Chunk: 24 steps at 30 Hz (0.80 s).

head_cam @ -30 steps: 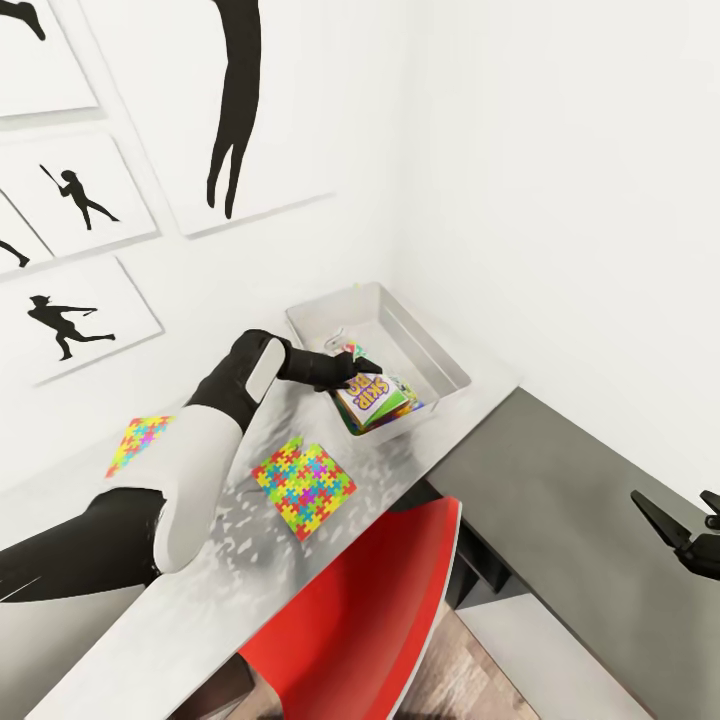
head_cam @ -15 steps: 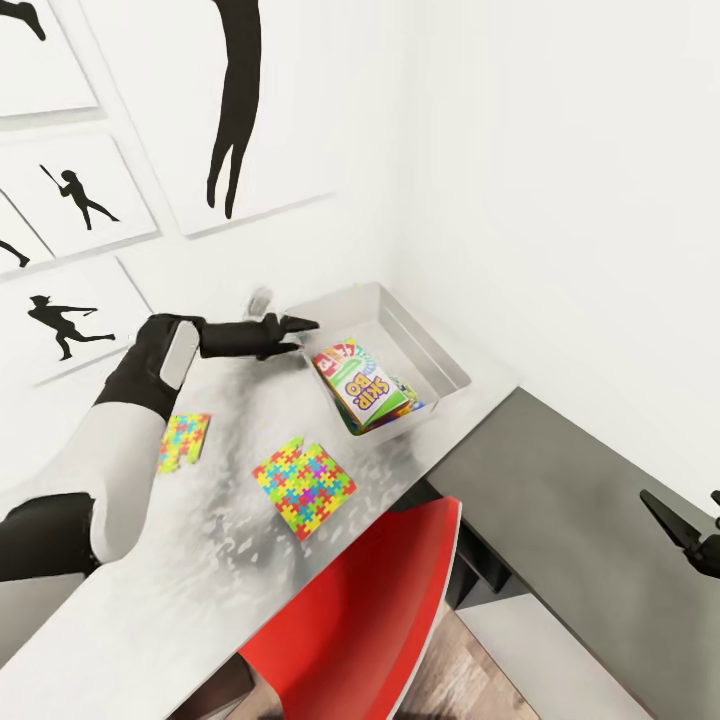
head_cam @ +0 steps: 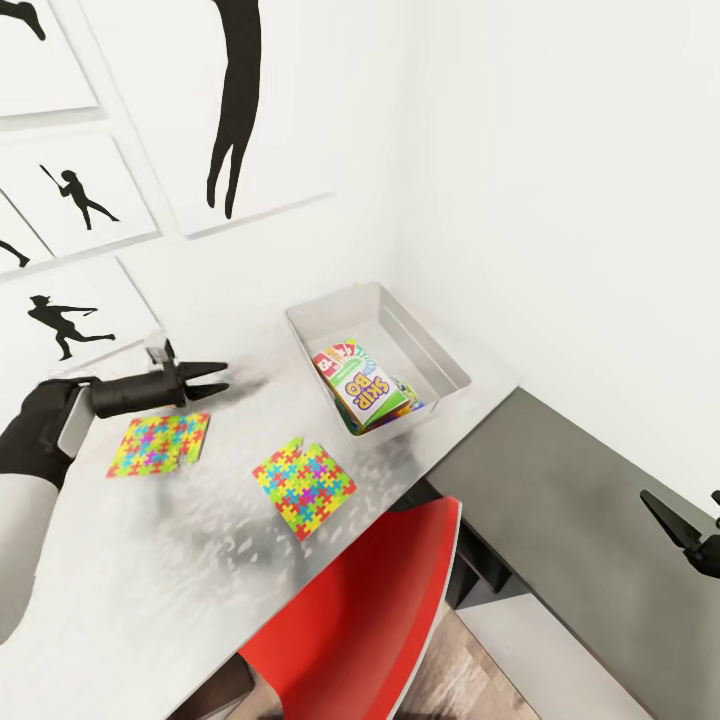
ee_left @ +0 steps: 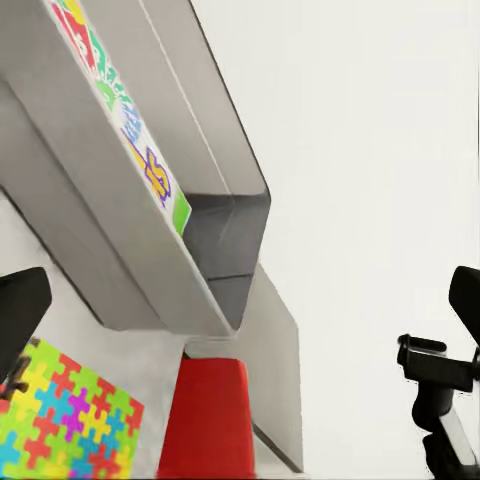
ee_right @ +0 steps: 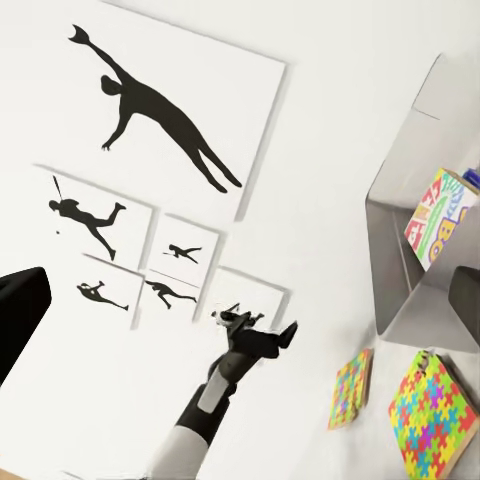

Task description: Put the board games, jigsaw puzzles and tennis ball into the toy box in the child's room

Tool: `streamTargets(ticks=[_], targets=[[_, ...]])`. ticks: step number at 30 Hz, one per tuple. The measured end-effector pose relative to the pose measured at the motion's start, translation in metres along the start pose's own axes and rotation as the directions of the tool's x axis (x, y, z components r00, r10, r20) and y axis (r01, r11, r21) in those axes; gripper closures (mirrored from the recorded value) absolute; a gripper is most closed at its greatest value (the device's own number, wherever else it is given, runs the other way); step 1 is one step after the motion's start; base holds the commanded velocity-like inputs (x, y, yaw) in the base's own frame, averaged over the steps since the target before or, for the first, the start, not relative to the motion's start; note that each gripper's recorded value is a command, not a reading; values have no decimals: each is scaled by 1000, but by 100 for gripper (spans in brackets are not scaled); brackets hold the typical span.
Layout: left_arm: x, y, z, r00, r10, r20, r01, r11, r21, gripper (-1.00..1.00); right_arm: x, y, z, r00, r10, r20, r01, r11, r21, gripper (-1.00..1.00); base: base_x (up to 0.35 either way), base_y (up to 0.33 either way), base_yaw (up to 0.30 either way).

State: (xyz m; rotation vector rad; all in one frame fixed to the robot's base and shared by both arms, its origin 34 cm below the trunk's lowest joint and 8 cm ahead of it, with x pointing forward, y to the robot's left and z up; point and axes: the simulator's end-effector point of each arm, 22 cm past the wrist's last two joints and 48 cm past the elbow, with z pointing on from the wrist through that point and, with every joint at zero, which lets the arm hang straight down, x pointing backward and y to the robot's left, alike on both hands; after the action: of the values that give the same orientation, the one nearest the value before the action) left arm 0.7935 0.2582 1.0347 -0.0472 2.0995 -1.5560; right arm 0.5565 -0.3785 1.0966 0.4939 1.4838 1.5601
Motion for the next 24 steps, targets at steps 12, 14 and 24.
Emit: streamTargets(ticks=[12,14,24], targets=[[134,52,-47,995,-90,-52,94,994,62,-100,1,1,0,1000,2,4,-2,1000,-4,-100,0,0,-14],[148,55,-50,994,-91,-57,94,993,64,-100,0,2,0,1000,1,4,-1,1000,-6,-100,0,0,-23],[171,55,-58,998,-37,-43,40,996,79,-100,0,8,1,1000,-11,9,11,1000,-19,-100,-36,0,65]])
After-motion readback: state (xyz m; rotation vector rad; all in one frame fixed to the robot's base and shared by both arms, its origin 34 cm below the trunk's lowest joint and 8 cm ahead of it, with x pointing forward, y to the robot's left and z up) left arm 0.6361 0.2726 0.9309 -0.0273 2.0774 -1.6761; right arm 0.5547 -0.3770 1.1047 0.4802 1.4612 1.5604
